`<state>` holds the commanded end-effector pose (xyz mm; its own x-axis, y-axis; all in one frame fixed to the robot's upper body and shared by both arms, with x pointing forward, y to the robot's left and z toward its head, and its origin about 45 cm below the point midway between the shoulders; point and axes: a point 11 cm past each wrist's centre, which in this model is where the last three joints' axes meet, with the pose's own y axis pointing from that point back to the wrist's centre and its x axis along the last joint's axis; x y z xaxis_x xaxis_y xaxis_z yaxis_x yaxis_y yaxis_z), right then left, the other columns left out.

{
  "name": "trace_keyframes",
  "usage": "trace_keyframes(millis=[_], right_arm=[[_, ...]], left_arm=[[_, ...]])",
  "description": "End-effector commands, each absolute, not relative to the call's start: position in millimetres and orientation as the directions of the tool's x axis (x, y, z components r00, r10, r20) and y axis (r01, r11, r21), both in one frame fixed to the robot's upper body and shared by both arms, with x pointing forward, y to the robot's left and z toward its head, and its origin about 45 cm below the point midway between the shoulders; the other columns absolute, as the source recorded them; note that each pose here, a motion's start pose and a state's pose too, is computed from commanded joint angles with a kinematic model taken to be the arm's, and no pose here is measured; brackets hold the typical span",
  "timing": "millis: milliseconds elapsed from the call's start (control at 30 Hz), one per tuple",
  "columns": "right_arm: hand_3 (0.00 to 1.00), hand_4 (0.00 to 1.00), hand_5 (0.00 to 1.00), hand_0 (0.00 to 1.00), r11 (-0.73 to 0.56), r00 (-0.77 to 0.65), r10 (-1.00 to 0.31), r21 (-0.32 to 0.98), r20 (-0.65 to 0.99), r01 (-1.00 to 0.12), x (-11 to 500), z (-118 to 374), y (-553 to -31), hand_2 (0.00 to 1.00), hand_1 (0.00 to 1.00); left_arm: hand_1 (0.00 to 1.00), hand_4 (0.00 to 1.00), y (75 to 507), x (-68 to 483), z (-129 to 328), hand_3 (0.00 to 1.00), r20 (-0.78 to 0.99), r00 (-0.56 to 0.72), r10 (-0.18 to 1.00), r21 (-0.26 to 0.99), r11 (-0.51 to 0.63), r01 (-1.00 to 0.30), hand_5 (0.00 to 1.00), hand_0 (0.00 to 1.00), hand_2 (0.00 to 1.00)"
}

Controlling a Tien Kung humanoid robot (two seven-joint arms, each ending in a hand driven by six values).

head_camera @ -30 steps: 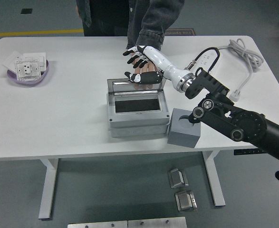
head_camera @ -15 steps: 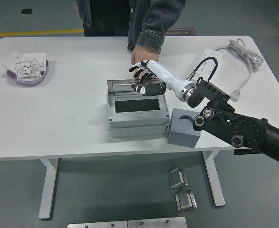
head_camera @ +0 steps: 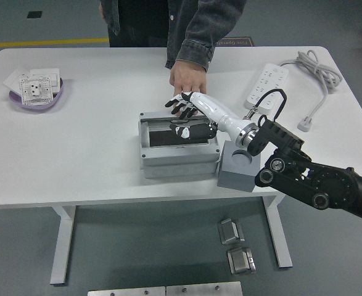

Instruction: Pick up the cylinder from the cube,place it in the box,flap close box

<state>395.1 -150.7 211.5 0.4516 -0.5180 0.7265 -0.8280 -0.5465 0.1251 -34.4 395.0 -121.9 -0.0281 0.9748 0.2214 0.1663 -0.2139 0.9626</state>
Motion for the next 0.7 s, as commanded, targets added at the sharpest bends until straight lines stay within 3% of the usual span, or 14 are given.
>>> trace_keyframes(millis=[267,700], right_arm=[[0.716,0.625,0.213,0.534,-0.526,0.440,-0.556,0.111,0.705,-0.843,389.0,204.1,-156.6,0.640,0.514],[0.718,0.609,0.224,0.530,-0.419,0.303,-0.585,0.039,0.752,-0.907,394.4,239.7,-206.3,0.644,0.515]], left_arm=[[0.669,0.400,392.2,-34.9,-122.7,0.672,0.216,-0.031,0.976,0.964,-0.209,0.164,0.056,0.670,0.573],[0.664,0.391,392.6,-36.1,-122.6,0.670,0.220,-0.036,0.975,0.963,-0.211,0.165,0.049,0.669,0.569]])
